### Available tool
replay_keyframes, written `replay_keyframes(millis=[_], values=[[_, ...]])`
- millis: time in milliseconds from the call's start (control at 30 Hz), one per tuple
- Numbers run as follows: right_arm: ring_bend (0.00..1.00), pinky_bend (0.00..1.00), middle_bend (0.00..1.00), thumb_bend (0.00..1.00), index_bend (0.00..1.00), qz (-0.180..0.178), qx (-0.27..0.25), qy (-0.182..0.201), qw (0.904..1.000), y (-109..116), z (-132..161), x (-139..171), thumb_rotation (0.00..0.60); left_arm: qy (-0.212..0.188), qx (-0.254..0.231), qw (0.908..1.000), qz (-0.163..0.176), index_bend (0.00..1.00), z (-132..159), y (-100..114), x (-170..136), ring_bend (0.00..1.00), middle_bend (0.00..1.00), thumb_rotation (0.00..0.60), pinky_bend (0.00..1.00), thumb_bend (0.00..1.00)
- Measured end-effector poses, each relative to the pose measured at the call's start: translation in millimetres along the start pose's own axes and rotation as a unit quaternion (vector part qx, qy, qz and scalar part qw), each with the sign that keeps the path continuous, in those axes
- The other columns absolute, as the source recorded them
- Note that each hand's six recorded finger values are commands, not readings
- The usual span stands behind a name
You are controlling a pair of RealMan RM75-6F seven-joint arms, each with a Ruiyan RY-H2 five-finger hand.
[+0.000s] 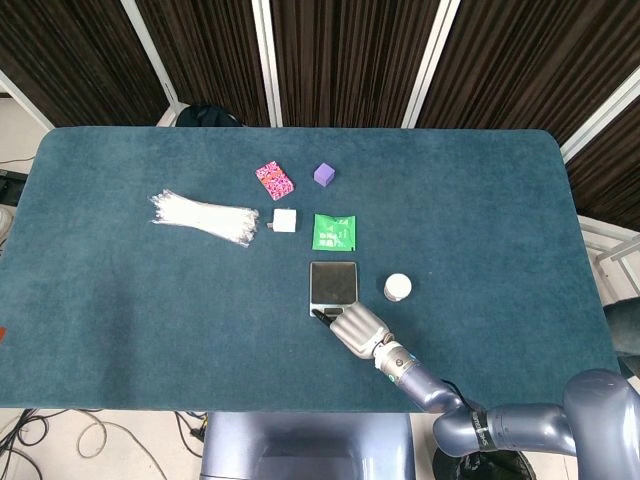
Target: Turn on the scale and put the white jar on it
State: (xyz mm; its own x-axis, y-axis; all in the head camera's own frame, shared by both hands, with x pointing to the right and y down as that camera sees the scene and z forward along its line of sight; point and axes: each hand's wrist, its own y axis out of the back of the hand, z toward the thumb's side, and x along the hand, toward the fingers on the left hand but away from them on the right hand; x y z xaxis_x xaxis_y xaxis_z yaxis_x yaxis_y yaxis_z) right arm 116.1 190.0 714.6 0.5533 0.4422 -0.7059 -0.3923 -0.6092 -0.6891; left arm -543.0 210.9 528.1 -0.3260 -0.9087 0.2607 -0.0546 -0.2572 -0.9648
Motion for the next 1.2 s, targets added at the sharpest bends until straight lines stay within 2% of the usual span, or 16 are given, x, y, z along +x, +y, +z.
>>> replay_keyframes(millis=[233, 700, 933, 1200], values=[[0.83, 1.00, 0.77, 0.97, 0.05, 0.000, 0.002, -0.001, 1.0000, -1.3, -0.2, 0.0, 0.600, -0.001, 0.002, 1.0000, -0.001, 0.00, 0.7, -0.9, 0.0, 0.00, 0.00, 0.600, 0.00, 0.12], [0.83, 1.00, 0.77, 0.97, 0.22, 0.002, 0.007, -0.004, 1.0000, -5.0, 0.0, -0.3, 0.600, 0.000, 0.002, 1.0000, 0.000, 0.00, 0.3, -0.6, 0.3, 0.00, 0.00, 0.600, 0.00, 0.12], [0.83, 1.00, 0.77, 0.97, 0.22, 0.000, 0.008, -0.003, 1.0000, -3.7, 1.1, -0.4, 0.600, -0.001, 0.003, 1.0000, -0.001, 0.00, 0.7, -1.2, 0.3, 0.00, 0.00, 0.600, 0.00, 0.12], [0.81, 1.00, 0.76, 0.97, 0.13, -0.021, -0.004, -0.007, 0.9997, 10.6, -0.1, -0.2, 0.600, 0.000, 0.001, 1.0000, -0.001, 0.00, 0.0, -0.5, 0.4, 0.00, 0.00, 0.600, 0.00, 0.12]])
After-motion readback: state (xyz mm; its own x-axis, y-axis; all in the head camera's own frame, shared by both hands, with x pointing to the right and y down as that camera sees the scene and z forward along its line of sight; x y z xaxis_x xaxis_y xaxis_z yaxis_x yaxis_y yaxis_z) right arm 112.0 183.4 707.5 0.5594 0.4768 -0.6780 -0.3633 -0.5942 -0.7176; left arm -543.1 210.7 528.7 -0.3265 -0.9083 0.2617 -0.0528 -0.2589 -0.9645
